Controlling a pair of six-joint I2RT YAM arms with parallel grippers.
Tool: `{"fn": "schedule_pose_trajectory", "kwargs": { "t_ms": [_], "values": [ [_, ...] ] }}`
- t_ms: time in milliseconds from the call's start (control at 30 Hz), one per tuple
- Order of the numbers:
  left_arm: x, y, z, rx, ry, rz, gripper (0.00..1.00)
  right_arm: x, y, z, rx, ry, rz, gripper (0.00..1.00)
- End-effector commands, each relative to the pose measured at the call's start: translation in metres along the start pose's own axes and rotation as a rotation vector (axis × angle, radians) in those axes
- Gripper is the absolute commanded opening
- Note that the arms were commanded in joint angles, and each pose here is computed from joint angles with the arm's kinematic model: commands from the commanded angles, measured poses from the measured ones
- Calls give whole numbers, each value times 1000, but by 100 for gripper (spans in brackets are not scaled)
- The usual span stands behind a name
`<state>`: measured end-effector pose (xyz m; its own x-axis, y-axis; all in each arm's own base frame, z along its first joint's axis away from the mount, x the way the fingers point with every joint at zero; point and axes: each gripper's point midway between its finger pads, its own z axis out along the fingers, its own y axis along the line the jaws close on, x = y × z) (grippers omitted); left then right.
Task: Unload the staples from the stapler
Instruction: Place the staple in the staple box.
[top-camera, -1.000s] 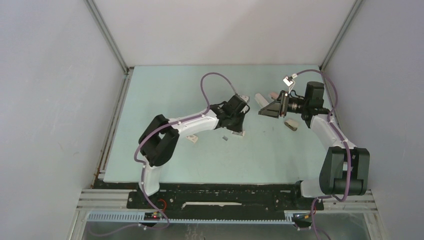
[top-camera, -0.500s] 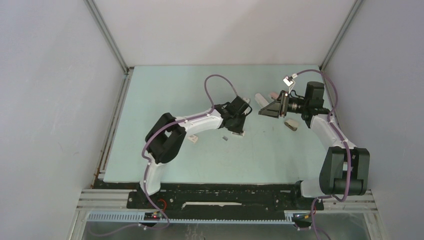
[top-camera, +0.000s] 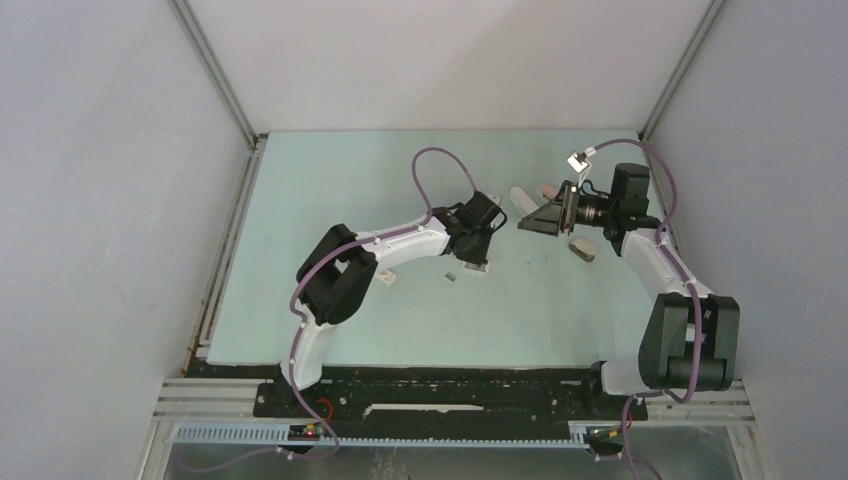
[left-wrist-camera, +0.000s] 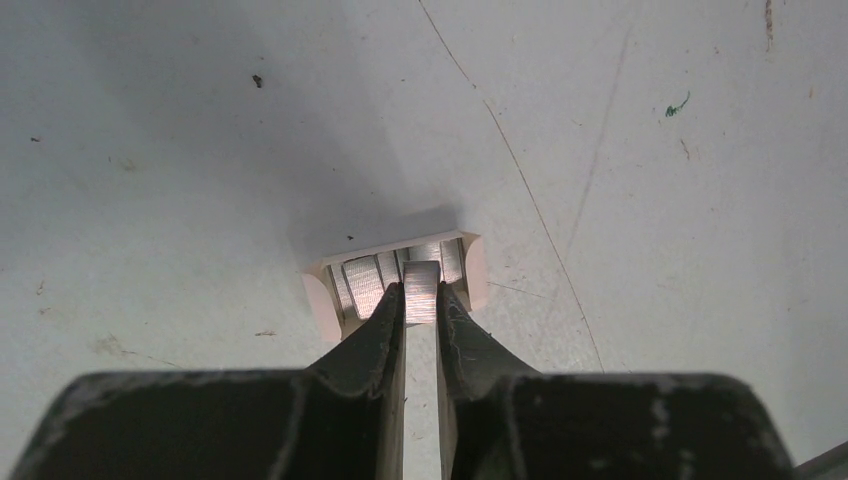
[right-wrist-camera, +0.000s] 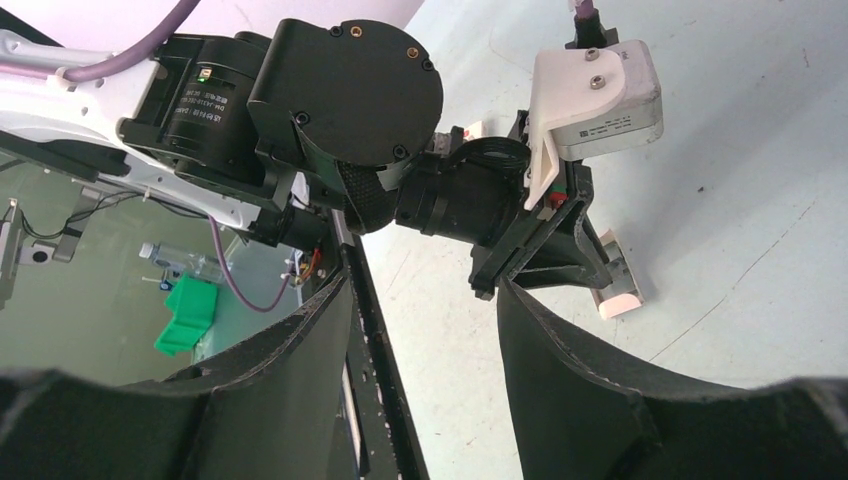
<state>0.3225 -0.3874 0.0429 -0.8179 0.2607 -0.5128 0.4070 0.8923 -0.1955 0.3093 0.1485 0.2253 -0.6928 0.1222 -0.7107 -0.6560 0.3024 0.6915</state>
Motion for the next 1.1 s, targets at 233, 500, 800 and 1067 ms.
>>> {"fn": "schedule_pose_trajectory", "kwargs": {
  "t_ms": [233, 500, 800, 1067],
  "values": [
    [-18, -6, -1, 7, -35, -5, 16, -14, 7, -3, -11, -12, -65, 64],
    [-17, -7, 0, 10, -31, -4, 19, -14, 7, -4, -12, -12, -65, 64],
    [-18, -8, -1, 13, -33, -7, 27, -13, 6, -4, -10, -13, -64, 64],
    [-28, -15, -16, 37, -62, -13, 29, -14, 6, -4, -10, -13, -65, 64]
  ]
}}
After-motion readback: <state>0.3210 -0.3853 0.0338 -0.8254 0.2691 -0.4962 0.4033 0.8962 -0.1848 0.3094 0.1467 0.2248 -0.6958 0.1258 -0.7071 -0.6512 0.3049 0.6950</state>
